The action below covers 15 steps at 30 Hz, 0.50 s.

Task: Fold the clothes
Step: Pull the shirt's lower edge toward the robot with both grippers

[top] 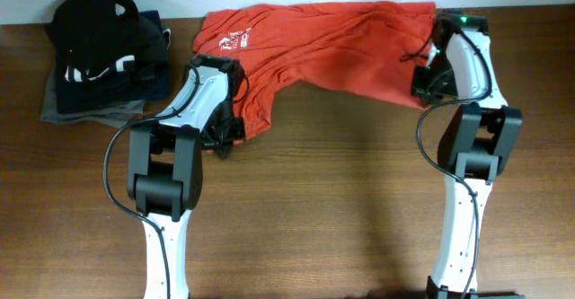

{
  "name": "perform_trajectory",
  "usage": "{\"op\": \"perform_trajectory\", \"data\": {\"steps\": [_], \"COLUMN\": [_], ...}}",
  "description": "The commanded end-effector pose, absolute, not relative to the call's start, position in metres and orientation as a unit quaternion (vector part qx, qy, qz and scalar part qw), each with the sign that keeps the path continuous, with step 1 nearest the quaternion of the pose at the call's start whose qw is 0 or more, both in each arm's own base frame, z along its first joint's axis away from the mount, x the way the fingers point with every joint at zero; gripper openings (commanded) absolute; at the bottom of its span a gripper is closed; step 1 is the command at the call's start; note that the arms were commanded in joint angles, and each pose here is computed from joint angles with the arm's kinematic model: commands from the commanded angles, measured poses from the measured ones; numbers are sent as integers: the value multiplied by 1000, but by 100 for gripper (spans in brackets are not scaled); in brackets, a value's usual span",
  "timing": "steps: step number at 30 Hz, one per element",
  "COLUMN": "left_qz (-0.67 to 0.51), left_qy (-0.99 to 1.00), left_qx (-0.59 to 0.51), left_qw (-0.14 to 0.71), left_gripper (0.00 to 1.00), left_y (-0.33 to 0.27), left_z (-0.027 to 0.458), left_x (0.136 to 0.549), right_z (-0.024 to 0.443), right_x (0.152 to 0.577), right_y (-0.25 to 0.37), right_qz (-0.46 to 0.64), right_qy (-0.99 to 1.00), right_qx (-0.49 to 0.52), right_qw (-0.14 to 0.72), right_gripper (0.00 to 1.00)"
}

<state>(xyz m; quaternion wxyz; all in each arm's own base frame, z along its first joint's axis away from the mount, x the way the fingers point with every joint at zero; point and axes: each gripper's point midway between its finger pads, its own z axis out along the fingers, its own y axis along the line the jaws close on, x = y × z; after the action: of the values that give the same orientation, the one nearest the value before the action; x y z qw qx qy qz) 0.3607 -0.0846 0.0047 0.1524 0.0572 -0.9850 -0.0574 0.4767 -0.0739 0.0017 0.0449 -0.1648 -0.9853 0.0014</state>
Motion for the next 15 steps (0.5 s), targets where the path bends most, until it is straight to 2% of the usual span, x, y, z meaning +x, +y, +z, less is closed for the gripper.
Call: {"op": "perform_trajectory", "data": {"steps": [1,8,11,15], "left_qz": [-57,-72,-88,-76], "left_qy": [-980,-977,-980,-989], "left_qx": [53,50,46,48], "left_qw": [185,196,172,115], "left_gripper": [1,1,1,1], "left_y": [-84,-79,-73,-76], "left_z": [3,8,18,44], "left_x": [347,340,349,369], "right_z": [-9,-2,-2,3], "right_x": [444,421,418,404], "right_y": [-102,-114,-119,-139], "right_qz": [23,23,28,88], "right_qy": [-972,-960,-958,-944], "right_qx": [-209,-238,-244,-270], "right_qw": [105,144,148,165], "right_gripper": [4,4,4,4]}}
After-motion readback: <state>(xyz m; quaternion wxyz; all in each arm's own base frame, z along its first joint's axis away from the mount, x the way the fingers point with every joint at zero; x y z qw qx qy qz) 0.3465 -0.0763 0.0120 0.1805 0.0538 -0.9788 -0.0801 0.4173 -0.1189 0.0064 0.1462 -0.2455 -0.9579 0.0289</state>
